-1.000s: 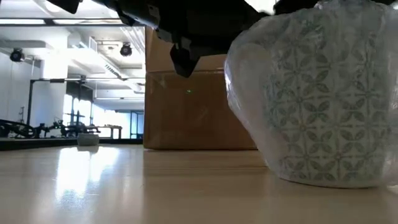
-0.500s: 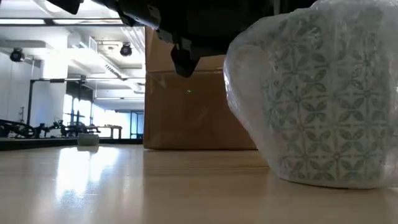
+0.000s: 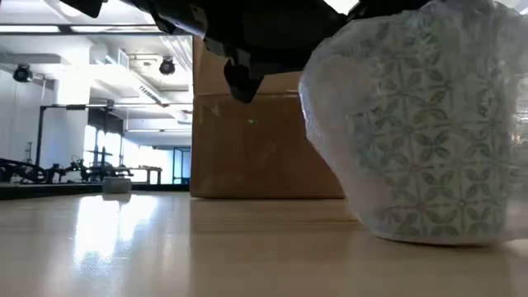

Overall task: Wrap mug
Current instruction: Wrap the white mug in bubble wrap, then put the wrapped white mug into the box

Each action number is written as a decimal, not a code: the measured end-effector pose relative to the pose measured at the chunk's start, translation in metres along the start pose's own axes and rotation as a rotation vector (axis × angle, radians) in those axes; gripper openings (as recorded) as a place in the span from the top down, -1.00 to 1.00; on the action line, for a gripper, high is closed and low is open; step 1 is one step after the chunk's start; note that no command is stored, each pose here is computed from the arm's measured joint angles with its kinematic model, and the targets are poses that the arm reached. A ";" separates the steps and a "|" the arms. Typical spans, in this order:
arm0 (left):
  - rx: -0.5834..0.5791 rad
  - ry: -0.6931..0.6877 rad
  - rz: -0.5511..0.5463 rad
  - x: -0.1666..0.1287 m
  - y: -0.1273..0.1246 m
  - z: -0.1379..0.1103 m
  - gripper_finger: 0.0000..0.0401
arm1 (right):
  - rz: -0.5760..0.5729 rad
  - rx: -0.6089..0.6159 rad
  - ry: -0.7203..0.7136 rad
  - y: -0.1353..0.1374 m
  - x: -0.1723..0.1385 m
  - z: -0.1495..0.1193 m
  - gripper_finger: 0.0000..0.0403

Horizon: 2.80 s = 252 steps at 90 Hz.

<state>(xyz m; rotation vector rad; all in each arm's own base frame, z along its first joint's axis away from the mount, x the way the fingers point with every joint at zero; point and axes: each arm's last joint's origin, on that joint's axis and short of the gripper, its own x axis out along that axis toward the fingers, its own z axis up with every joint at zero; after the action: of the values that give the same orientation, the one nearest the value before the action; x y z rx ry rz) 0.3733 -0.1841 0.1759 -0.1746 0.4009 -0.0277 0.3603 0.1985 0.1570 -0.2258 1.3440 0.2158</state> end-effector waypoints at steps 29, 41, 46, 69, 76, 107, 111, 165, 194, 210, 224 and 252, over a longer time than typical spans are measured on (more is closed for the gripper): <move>-0.003 -0.004 -0.003 0.000 0.000 0.001 0.89 | 0.058 0.046 -0.025 -0.002 -0.038 -0.007 1.00; -0.003 -0.004 -0.003 0.000 0.000 0.001 0.89 | 0.089 0.097 -0.100 -0.005 -0.074 -0.010 1.00; -0.003 -0.005 -0.002 0.000 0.000 0.001 0.89 | 0.099 0.140 -0.125 -0.005 -0.084 -0.011 1.00; -0.004 -0.007 -0.003 0.000 0.000 0.001 0.89 | 0.142 0.171 -0.128 0.003 -0.091 -0.014 0.75; -0.004 -0.008 -0.003 0.000 0.000 0.001 0.89 | 0.150 0.151 -0.108 0.011 -0.083 -0.014 0.54; -0.005 -0.008 -0.004 0.000 0.000 0.001 0.89 | 0.130 0.091 -0.071 0.027 -0.050 -0.009 -0.24; -0.004 -0.008 -0.004 0.000 0.000 0.001 0.89 | 0.117 0.086 -0.064 0.028 -0.044 -0.009 -0.28; -0.023 -0.082 -0.054 -0.028 -0.007 0.034 0.89 | 0.077 0.038 0.000 0.029 -0.021 -0.010 0.86; -0.010 -0.043 -0.077 -0.101 -0.009 0.078 0.89 | 0.119 0.012 -0.169 0.024 -0.088 -0.006 0.89; -0.028 0.038 -0.064 -0.128 -0.010 0.079 0.89 | 0.089 -0.025 -0.361 0.008 -0.148 -0.004 0.89; -0.003 0.064 0.016 -0.140 -0.012 0.073 0.89 | -0.006 -0.037 -0.556 -0.019 -0.205 -0.003 0.89; 0.011 0.075 0.051 -0.140 -0.010 0.070 0.89 | -0.271 0.082 -0.923 -0.120 -0.303 0.009 0.89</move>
<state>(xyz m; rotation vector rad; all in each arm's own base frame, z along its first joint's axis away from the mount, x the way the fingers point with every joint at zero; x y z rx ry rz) 0.2715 -0.1742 0.2954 -0.1524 0.4796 0.0134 0.3384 0.0785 0.4597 -0.1980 0.3982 0.0191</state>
